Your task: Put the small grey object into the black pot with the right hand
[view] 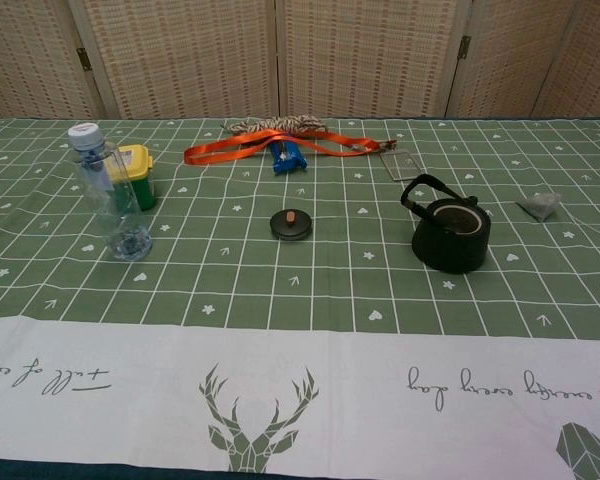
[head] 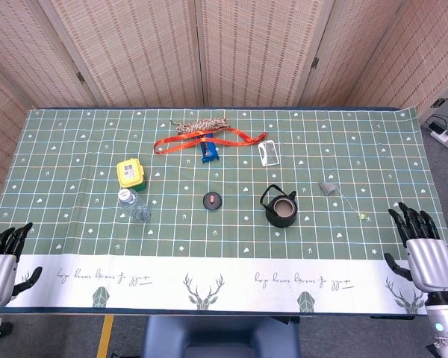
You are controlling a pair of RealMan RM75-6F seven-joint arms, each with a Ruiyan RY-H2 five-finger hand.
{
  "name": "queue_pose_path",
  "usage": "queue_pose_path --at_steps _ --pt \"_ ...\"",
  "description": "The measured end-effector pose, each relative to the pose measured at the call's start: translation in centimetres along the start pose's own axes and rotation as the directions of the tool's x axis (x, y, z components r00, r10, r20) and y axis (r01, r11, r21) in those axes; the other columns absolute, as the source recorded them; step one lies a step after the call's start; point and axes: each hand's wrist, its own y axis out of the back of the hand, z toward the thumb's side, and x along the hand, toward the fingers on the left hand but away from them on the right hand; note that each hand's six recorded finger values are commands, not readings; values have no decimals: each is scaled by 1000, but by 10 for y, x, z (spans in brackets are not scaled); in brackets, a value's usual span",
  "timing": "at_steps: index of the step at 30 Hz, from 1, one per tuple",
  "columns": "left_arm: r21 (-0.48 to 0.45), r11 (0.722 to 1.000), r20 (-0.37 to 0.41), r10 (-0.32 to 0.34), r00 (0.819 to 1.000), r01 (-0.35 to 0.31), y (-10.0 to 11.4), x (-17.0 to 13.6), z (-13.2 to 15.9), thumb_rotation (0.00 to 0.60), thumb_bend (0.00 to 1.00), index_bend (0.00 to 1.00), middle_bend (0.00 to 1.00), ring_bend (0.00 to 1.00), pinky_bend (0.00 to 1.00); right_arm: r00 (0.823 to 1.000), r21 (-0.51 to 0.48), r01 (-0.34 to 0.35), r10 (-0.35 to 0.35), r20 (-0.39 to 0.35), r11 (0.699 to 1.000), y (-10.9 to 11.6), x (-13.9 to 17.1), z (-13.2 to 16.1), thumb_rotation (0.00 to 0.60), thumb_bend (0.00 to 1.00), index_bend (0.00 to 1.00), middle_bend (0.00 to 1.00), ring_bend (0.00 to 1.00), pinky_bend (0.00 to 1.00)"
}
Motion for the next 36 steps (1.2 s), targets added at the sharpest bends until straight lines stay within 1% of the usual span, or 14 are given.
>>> queue_pose_path --at_steps 4,9,13,17,21,25,30,36 --pt "0 1000 0 1 1000 -1 0 0 0 600 266 27 110 86 128 1000 0 0 0 6 1000 0 0 -1 600 330 62 0 0 0" --pt "-9 1000 0 5 1000 -5 1 0 1 600 266 27 110 86 127 1000 8 -11 11 5 1000 -2 -3 -2 600 330 117 0 0 0" --pt "-19 1000 -3 11 1000 -11 4 -1 -1 600 266 27 109 86 127 999 20 -45 45 -2 999 -6 -10 -5 600 330 230 0 0 0" --pt "-25 1000 -2 15 1000 -15 5 -1 -1 600 266 26 109 87 127 995 33 -95 95 -20 995 -10 -26 -10 600 329 364 0 0 0" --pt "-25 1000 -5 8 1000 -8 4 0 -3 600 266 25 110 87 125 995 52 -101 102 -13 993 -12 -41 -23 600 330 426 0 0 0" --pt "-23 1000 -3 9 1000 -9 4 0 -2 600 267 24 109 87 124 993 52 -114 113 11 992 -19 -54 -38 600 330 459 0 0 0" --pt "-27 1000 -4 11 1000 -11 4 0 -2 600 267 25 109 87 124 986 55 -165 163 40 985 -40 -73 -53 600 330 462 0 0 0" --pt "-28 1000 -7 4 1000 -5 4 1 -4 600 267 24 109 87 123 972 72 -229 225 65 971 -69 -92 -58 600 331 462 0 0 0"
